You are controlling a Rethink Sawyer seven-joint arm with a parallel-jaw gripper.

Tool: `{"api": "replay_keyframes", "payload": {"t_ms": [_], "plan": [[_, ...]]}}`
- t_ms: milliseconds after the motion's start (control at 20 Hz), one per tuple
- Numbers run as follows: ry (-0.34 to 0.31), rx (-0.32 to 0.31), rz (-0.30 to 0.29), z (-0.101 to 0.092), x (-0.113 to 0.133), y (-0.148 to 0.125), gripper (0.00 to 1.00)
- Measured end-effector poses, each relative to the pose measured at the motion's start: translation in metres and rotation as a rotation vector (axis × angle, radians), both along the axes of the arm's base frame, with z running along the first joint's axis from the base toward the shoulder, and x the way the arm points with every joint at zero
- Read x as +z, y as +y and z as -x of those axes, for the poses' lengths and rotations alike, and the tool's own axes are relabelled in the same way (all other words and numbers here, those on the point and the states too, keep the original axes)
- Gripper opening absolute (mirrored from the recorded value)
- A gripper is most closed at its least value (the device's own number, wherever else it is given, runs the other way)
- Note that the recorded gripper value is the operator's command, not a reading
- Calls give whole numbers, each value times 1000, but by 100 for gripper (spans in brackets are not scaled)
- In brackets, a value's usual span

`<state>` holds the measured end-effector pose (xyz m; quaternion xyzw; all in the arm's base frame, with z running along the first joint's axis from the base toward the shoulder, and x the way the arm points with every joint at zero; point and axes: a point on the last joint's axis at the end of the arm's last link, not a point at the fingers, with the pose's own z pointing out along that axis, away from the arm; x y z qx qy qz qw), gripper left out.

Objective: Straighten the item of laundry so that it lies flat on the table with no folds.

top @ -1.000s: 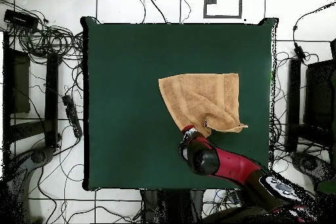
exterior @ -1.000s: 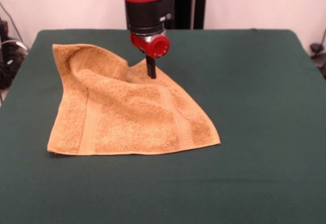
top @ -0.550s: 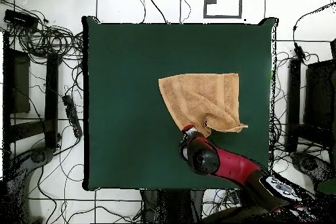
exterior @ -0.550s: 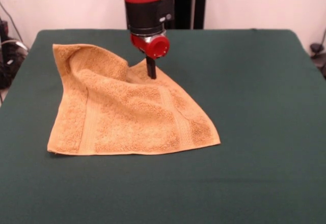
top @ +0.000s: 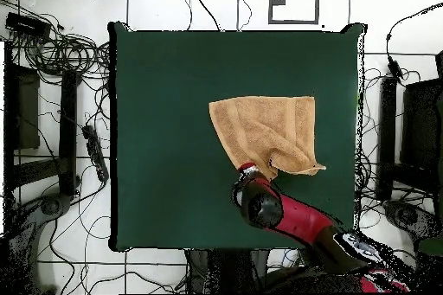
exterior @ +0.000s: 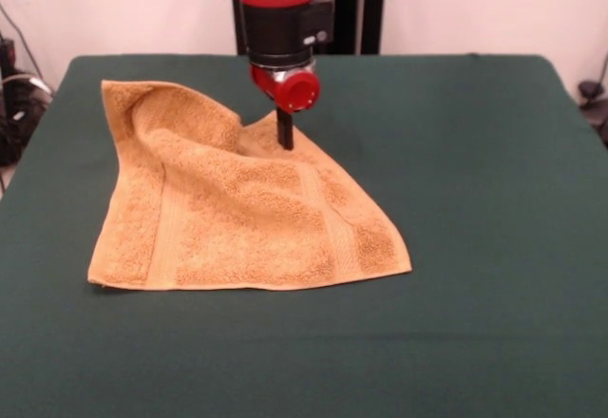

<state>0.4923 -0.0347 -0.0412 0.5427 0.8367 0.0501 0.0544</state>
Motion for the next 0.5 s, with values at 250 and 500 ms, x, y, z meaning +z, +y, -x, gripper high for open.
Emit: {"api": "replay_keyframes", "payload": {"t_ms": [250, 500], "plan": [[-10, -44, 12, -3, 0, 6, 0], [-40, -90, 23, -9, -1, 17, 0]]}}
